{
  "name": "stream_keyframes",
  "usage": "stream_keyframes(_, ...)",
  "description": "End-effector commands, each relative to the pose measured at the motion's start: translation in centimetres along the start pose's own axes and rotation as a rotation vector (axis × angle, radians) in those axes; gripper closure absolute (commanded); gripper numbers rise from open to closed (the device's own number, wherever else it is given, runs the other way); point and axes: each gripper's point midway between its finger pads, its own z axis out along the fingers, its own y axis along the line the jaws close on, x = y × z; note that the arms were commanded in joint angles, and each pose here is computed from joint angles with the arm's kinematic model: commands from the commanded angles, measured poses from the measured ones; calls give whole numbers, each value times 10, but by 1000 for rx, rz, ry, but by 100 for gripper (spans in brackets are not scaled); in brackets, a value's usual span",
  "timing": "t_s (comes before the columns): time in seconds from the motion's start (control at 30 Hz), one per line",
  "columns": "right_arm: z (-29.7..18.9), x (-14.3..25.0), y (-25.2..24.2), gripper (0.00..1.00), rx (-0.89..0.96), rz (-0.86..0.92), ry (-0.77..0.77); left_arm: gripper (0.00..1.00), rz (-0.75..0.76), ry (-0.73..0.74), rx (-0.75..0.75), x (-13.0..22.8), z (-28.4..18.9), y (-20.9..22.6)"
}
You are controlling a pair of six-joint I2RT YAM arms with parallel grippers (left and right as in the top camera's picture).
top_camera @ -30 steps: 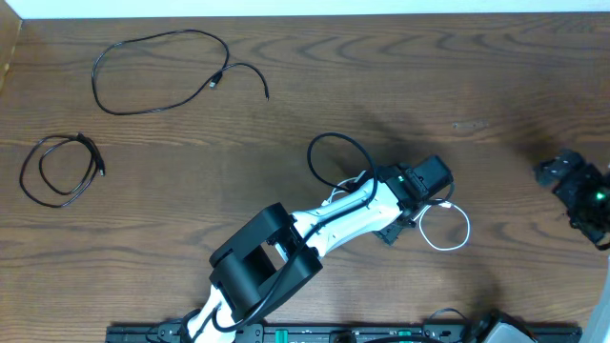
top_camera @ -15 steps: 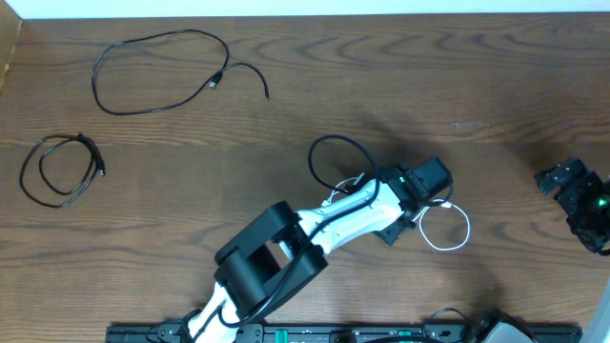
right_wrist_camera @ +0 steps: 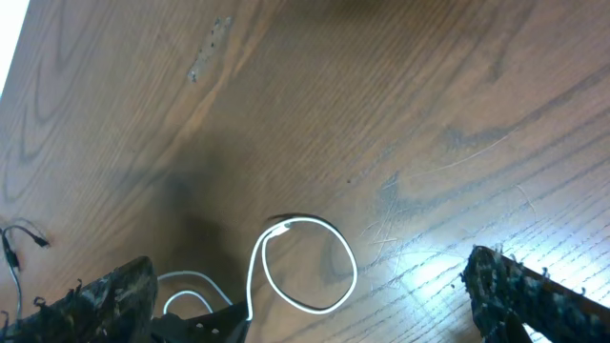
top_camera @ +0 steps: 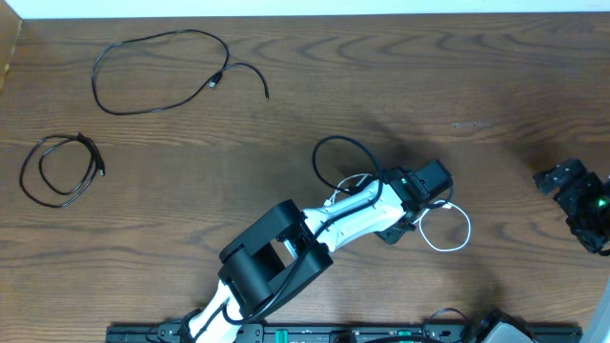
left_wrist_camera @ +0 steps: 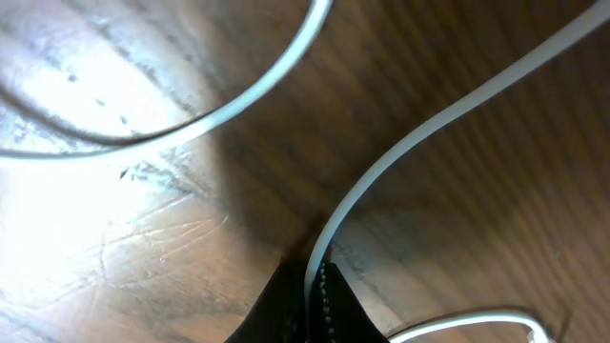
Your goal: Untangle cables
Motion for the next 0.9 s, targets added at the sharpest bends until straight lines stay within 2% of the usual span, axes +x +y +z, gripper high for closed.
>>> stream_keyframes(0.0,-1,0,-1,1,-3,18,-4,93,133,-16,54,-18,-26,-10)
stream_keyframes(0.2,-2,0,-1,1,-3,18,-5,93,383,-66,278,-38,-119,-40)
stream_keyframes(0.27,-1,0,-1,1,-3,18,-4,93,480,-105,379,-45,-164,-46)
stream_keyframes(0.4,-1,0,-1,1,-3,18,-4,92,581,-206,557,-67,-248,-45)
stream_keyframes(0.63,-2,0,-1,1,-3,18,-5,93,512,-436,760,-139,-362,-11)
stream_keyframes(0.87,-2,0,-1,1,-3,18,-5,93,392,-684,787,-208,-427,47)
